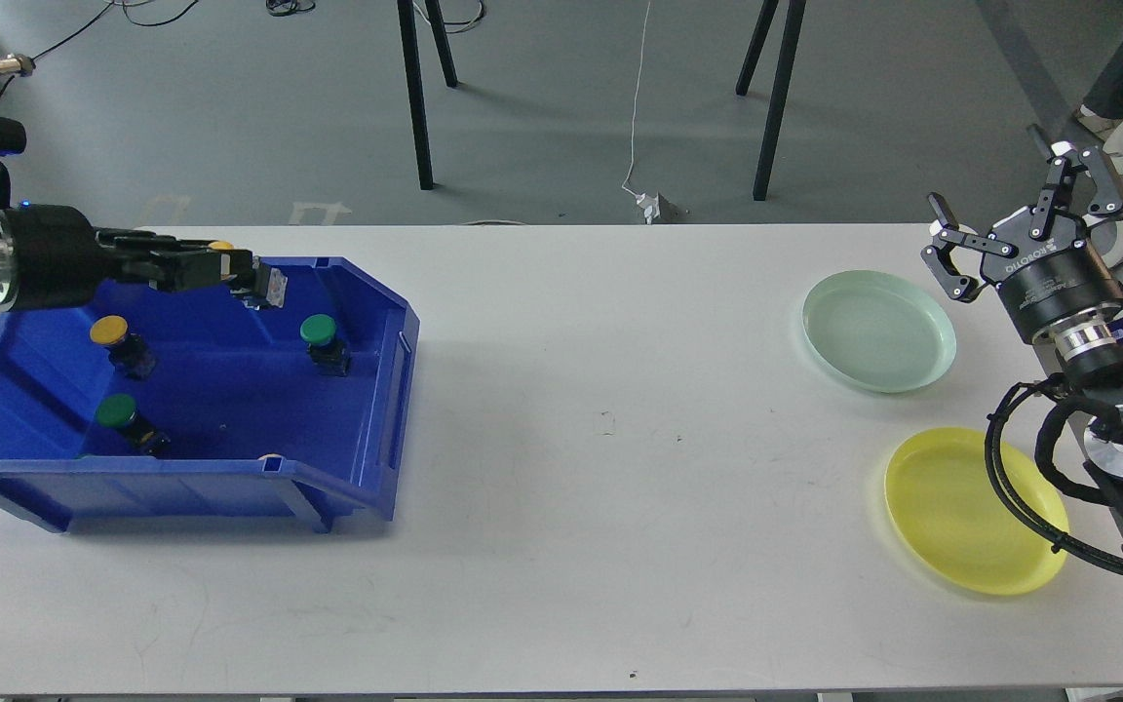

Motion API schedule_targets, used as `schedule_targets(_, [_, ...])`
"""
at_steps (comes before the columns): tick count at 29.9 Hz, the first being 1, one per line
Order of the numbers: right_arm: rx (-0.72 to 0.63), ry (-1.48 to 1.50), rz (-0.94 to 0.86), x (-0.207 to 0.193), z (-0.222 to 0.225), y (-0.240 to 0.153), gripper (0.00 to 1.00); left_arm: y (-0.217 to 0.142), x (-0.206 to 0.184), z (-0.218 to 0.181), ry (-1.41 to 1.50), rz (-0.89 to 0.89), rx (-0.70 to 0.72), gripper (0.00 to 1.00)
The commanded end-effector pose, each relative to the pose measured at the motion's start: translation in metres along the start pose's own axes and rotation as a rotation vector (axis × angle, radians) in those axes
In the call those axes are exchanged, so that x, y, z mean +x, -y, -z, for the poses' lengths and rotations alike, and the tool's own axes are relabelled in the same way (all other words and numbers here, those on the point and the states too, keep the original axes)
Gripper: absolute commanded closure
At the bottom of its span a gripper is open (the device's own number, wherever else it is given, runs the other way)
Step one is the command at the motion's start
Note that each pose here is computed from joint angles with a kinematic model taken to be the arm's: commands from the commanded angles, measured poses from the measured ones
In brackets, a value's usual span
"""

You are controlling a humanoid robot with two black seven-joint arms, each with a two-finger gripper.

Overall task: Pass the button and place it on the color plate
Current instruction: 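Lift the yellow button and extend the left arm toward the table center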

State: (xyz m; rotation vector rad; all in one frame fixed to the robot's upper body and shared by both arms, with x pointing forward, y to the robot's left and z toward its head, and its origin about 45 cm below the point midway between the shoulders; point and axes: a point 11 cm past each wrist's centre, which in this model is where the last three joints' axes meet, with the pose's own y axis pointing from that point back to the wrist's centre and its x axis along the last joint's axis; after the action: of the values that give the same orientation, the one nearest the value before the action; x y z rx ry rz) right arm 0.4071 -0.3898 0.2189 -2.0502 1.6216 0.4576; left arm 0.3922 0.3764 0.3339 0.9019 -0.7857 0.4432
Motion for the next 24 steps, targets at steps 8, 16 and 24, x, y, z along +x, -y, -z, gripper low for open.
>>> schedule_targets(8, [0.023,-0.013,0.001,0.0,0.011,0.008,0.01,0.04,0.073,-0.104,-0.345,-0.299,-0.542,0.69])
schedule_targets(16, [-0.015,-0.037,0.03,-0.007,0.007,0.009,0.01,0.142,0.023,-0.154,-0.701,-0.217,-0.767,0.69])
schedule_targets(24, [-0.048,-0.142,0.217,-0.051,0.035,0.0,0.01,0.178,-0.012,-0.171,-0.792,-0.149,-0.781,0.69])
